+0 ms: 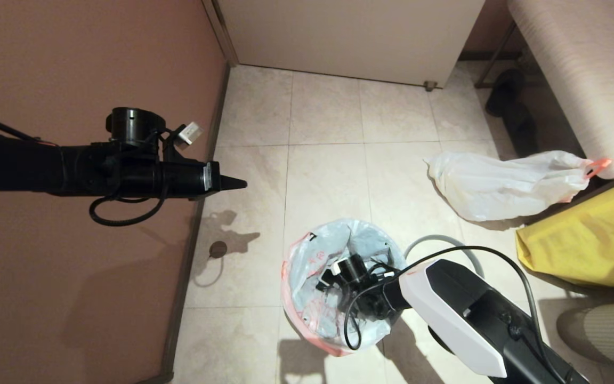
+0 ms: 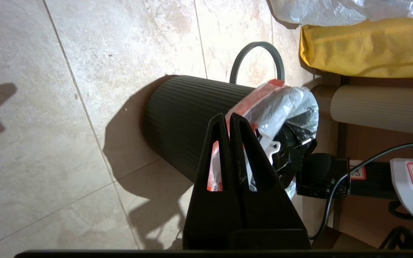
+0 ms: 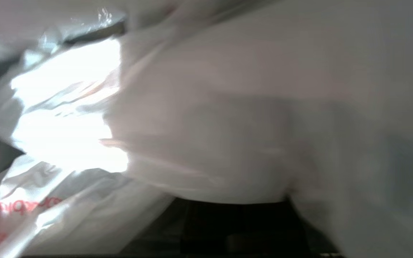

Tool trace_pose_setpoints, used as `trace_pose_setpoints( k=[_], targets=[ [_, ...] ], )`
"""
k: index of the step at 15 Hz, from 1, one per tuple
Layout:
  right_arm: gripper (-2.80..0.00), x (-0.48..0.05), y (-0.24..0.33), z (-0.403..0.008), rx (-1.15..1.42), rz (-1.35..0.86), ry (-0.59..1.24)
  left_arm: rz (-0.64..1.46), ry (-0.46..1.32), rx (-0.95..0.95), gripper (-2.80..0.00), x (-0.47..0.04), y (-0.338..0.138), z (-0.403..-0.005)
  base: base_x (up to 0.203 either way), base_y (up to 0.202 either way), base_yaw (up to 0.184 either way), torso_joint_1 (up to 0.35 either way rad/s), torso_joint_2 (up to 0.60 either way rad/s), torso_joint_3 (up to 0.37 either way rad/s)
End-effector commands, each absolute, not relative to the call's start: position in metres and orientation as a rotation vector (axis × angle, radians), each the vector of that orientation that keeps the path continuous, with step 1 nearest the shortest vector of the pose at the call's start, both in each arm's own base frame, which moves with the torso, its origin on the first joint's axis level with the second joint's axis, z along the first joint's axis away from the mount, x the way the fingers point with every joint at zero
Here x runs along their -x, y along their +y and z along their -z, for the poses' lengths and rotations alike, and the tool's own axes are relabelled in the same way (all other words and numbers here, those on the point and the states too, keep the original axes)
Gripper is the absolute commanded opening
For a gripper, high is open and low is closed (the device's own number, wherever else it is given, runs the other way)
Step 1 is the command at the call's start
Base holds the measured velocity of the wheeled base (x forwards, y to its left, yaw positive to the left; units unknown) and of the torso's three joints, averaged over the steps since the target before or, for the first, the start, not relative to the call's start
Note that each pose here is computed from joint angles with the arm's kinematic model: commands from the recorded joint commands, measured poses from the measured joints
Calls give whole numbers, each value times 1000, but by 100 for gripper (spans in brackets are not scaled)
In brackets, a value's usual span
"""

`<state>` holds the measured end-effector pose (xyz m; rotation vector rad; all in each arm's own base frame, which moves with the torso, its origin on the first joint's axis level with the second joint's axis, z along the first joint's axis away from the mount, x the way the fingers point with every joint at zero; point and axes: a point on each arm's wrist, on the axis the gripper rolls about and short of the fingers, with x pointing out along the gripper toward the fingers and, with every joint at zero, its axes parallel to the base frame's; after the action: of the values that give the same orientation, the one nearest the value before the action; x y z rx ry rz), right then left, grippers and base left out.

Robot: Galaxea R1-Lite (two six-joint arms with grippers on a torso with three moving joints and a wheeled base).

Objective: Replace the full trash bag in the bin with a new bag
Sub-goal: Put the new garbage bag on the trash can

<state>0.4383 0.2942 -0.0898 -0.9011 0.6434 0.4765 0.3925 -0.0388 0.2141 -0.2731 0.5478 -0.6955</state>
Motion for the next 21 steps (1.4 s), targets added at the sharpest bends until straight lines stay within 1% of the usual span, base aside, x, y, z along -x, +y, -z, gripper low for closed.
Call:
trace_pose_setpoints(
  k=[1, 5, 7, 9, 11, 13, 15, 17, 18, 20, 21],
  targets=[
    [-280, -436, 294, 100, 920, -484, 663, 701, 547, 274, -280, -392, -39, -215, 0, 0, 0, 0, 0, 0],
    [-280, -441, 292, 104, 902, -477, 627, 709, 549, 271, -280, -390, -42, -215, 0, 0, 0, 0, 0, 0],
    [-280, -446, 297, 90, 866, -460, 551, 709, 546, 270, -280, -390, -42, -216, 0, 0, 0, 0, 0, 0],
    [-280, -446, 305, 52, 793, -436, 484, 712, 540, 270, -280, -387, -42, -219, 0, 0, 0, 0, 0, 0],
    [-280, -437, 319, -9, 628, -404, 406, 713, 532, 273, -280, -386, -42, -224, 0, 0, 0, 0, 0, 0],
    [-280, -416, 327, -67, 471, -354, 358, 710, 495, 274, -280, -374, -41, -241, 0, 0, 0, 0, 0, 0],
    [-280, -384, 323, -105, 361, -325, 374, 700, 437, 289, -280, -344, -38, -274, 0, 0, 0, 0, 0, 0],
    [-280, -352, 306, -137, 281, -307, 399, 705, 398, 288, -280, -296, -40, -300, 0, 0, 0, 0, 0, 0],
    [-280, -333, 292, -147, 255, -290, 428, 701, 402, 288, -280, -268, -42, -303, 0, 0, 0, 0, 0, 0],
    [-280, -306, 261, -136, 240, -205, 538, 665, 473, 303, -280, -228, -40, -281, 0, 0, 0, 0, 0, 0],
    [-280, -299, 240, -128, 243, -138, 593, 640, 494, 307, -280, -217, -37, -274, 0, 0, 0, 0, 0, 0]
  ],
)
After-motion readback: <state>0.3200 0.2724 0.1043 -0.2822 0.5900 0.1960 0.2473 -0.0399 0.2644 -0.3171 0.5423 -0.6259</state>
